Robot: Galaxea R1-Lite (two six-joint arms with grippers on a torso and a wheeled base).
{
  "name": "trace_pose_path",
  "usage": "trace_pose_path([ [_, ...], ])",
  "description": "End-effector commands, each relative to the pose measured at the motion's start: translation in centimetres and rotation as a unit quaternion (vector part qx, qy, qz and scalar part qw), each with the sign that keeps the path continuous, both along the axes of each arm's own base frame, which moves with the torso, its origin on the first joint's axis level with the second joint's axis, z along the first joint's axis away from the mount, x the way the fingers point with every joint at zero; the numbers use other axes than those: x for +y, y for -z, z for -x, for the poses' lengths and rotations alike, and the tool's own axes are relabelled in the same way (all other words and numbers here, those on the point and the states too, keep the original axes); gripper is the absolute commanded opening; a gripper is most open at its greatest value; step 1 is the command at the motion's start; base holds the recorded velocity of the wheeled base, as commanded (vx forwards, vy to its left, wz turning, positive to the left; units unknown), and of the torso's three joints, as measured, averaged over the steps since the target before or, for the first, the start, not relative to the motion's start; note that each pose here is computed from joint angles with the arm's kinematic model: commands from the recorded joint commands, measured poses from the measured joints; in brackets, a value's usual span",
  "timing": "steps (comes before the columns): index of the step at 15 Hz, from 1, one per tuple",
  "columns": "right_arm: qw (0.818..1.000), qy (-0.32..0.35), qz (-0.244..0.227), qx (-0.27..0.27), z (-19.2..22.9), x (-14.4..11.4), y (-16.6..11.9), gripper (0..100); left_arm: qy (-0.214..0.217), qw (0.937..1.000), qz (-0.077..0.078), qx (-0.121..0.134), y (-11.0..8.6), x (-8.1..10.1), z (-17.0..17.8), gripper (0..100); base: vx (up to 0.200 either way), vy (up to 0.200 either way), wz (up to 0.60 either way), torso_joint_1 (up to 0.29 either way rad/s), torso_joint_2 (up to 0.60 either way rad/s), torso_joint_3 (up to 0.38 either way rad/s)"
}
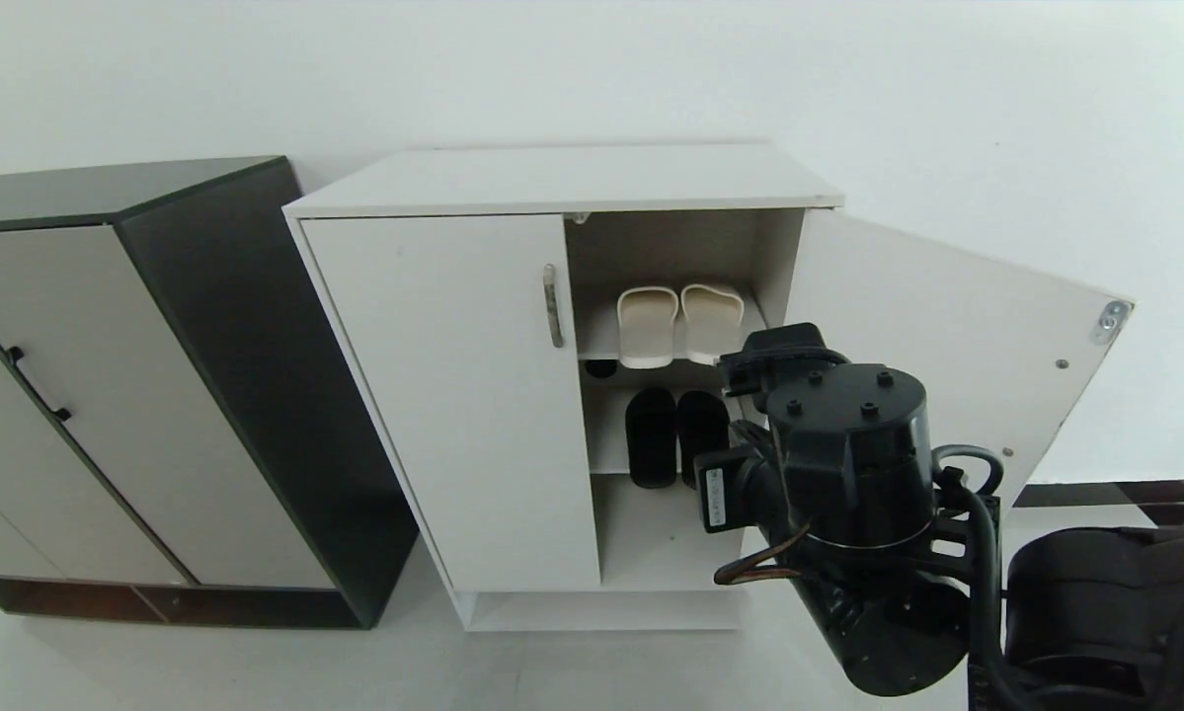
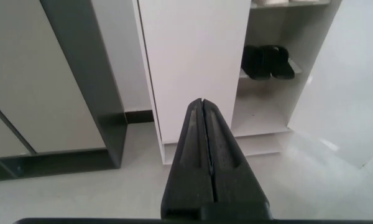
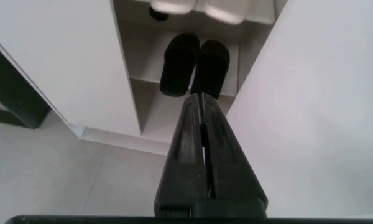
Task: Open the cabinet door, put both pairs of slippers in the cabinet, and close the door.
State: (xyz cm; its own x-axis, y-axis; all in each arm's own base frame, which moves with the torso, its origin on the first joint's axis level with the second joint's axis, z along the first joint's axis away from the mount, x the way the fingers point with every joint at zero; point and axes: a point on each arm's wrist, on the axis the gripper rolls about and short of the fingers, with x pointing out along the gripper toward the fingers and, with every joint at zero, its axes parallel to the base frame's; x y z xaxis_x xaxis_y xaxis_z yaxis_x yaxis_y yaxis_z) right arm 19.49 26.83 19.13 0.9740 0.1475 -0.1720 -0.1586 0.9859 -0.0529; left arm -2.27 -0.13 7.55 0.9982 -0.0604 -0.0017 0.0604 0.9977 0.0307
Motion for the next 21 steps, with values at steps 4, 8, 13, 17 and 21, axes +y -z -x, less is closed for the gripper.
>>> trace_pose_path([
  [4,1.0,0.0,0.0,0.0,0.0,0.01,0.0,0,0.0,1.0,0.0,0.0,0.0,0.0,0.0,0,0.0,0.0,0.0,0.139,-0.46,-0.328],
  [8,1.0,0.0,0.0,0.0,0.0,0.01,0.0,0,0.0,1.0,0.0,0.0,0.0,0.0,0.0,0,0.0,0.0,0.0,0.172,-0.48,-0.322],
  [13,1.0,0.0,0.001,0.0,-0.01,0.03,0.05,0,0.0,1.0,0.0,0.0,0.0,0.0,0.0,0,0.0,0.0,0.0,0.192,-0.5,-0.31],
  [17,1.0,0.0,0.003,0.002,-0.08,0.13,0.26,0,0.0,1.0,0.0,0.0,0.0,0.0,0.0,0,0.0,0.0,0.0,0.227,-0.53,-0.312],
  [21,1.0,0.002,0.002,0.002,-0.24,0.01,0.24,0,0.0,1.0,0.0,0.0,0.0,0.0,0.0,0,0.0,0.0,0.0,0.24,-0.57,-0.325],
])
